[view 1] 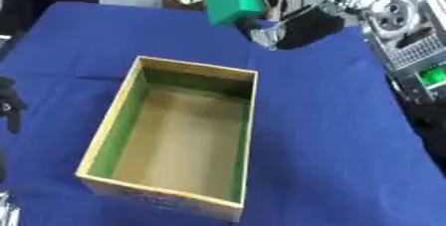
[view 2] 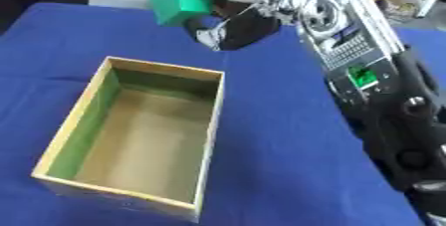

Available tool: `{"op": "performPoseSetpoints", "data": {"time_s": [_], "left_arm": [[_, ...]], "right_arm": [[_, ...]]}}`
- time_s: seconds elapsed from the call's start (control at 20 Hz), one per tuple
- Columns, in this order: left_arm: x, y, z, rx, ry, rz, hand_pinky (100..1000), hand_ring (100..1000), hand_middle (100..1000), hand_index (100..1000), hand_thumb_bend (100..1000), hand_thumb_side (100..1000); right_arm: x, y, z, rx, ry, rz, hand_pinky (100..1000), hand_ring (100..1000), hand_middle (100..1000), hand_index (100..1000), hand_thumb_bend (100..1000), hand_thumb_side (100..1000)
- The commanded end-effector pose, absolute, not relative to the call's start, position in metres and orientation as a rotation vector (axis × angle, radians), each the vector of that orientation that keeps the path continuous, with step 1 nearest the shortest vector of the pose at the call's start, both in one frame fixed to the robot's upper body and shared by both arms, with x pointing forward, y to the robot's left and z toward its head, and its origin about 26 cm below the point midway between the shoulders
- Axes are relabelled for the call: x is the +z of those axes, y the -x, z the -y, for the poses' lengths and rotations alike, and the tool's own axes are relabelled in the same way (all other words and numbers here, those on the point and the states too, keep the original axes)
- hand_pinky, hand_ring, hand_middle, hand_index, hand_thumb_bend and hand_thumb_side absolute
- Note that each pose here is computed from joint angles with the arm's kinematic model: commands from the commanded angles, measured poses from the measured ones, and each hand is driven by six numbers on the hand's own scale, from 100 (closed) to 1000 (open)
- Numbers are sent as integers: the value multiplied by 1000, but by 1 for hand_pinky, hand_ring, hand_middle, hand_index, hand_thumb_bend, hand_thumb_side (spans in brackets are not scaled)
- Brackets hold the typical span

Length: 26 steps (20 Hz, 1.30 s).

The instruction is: Pick up objects on the table and place them in the box.

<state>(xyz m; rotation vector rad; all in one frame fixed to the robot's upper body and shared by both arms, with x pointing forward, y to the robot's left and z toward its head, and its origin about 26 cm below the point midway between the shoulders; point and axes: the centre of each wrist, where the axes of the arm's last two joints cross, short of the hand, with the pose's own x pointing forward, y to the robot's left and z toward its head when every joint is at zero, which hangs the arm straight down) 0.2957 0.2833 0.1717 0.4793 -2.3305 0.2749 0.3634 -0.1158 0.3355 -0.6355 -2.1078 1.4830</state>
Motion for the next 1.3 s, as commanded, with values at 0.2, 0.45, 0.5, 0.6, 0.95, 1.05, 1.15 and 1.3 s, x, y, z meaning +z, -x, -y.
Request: {"op": "performPoseSetpoints", "data": {"time_s": [0.2, 0.45, 0.5, 0.6, 0.95, 1.05, 1.15, 1.3], "left_arm": [[184, -294, -290, 331, -533, 2391, 100, 350, 374, 514, 100, 878], [186, -294, -293, 382, -554, 2399, 100, 357, 380, 517, 100, 882], [186, -294, -293, 393, -558, 2401, 101, 357, 381, 517, 100, 882], [187, -294, -293, 408, -563, 2407, 101, 357, 380, 516, 100, 883], [187, -295, -291, 395, -544, 2421, 100, 355, 378, 513, 100, 883], [188, -295, -291, 394, -542, 2421, 100, 355, 378, 512, 100, 883], [187, -295, -291, 393, -540, 2420, 100, 355, 378, 512, 100, 882], [187, -295, -291, 392, -539, 2416, 100, 355, 378, 512, 100, 882]], "right_arm": [[313, -366, 96, 1481, 677, 2086, 604, 856, 303, 144, 100, 210], [289, -371, 83, 1536, 697, 2023, 603, 861, 300, 143, 100, 211], [284, -373, 80, 1552, 705, 2005, 602, 862, 300, 143, 100, 212], [272, -377, 75, 1599, 729, 1955, 597, 863, 302, 144, 100, 215], [240, -392, 63, 1749, 750, 1813, 593, 870, 341, 184, 100, 220], [233, -395, 61, 1796, 731, 1775, 604, 886, 366, 211, 100, 225], [228, -398, 61, 1838, 706, 1735, 626, 912, 428, 318, 100, 226], [226, -399, 61, 1897, 666, 1699, 683, 981, 563, 539, 100, 224]]}}
